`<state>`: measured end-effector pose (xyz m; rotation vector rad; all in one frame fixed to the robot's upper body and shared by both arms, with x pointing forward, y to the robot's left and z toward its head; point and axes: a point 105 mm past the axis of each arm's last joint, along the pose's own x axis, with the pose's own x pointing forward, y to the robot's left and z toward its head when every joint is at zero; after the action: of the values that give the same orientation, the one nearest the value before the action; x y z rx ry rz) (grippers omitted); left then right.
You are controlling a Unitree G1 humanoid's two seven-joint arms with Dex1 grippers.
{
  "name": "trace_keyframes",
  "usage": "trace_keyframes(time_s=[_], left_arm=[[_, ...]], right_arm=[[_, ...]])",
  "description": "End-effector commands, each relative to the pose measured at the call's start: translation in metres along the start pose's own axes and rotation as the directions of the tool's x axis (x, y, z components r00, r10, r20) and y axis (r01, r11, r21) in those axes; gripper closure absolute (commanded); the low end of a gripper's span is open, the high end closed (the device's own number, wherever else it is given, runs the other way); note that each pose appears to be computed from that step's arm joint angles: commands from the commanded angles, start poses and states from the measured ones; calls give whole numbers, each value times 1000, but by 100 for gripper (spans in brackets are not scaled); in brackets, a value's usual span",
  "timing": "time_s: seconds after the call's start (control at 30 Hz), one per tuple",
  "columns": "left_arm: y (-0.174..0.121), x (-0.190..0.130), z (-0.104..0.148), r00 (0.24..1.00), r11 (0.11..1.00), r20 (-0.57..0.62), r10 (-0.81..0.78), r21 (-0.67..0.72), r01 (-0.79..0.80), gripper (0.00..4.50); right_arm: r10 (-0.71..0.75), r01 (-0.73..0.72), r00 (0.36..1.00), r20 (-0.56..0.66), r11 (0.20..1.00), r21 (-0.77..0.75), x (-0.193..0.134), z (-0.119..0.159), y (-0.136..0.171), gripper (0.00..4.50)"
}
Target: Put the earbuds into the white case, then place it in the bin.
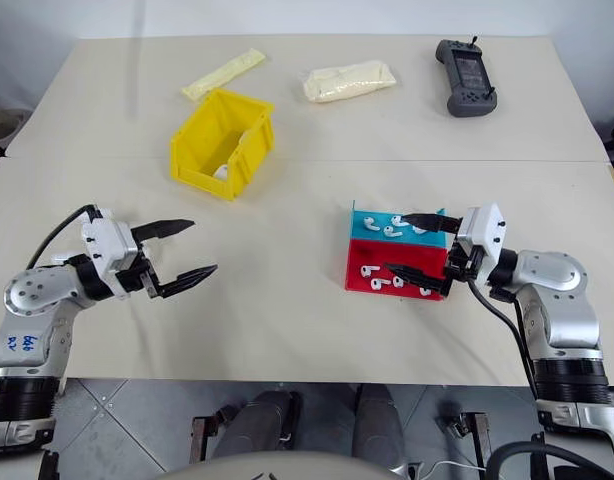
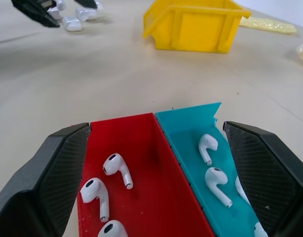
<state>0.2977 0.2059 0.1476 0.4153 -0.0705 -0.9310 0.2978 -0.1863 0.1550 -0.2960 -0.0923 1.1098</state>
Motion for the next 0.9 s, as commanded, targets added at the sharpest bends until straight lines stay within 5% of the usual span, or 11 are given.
trace_keyframes(time_s=[0.03, 0.33, 0.77, 0.9], left_arm=[[5, -5, 2, 1000, 999, -14, 27, 28, -27, 3], [12, -42, -6, 949, 947, -22, 315, -57, -316, 3], [-37, -142, -47, 569, 545, -281, 773, -166, -822, 3], [-39, -134, -43, 555, 513, -298, 776, -212, -832, 3]], right_arm=[[31, -30, 999, 21, 999, -13, 2, 6, 5, 0], [107, -107, 989, 101, 994, -5, 24, 14, 19, 0], [238, -193, 920, 310, 966, -170, 72, 52, 48, 0], [243, -208, 928, 282, 967, -149, 73, 44, 47, 0]])
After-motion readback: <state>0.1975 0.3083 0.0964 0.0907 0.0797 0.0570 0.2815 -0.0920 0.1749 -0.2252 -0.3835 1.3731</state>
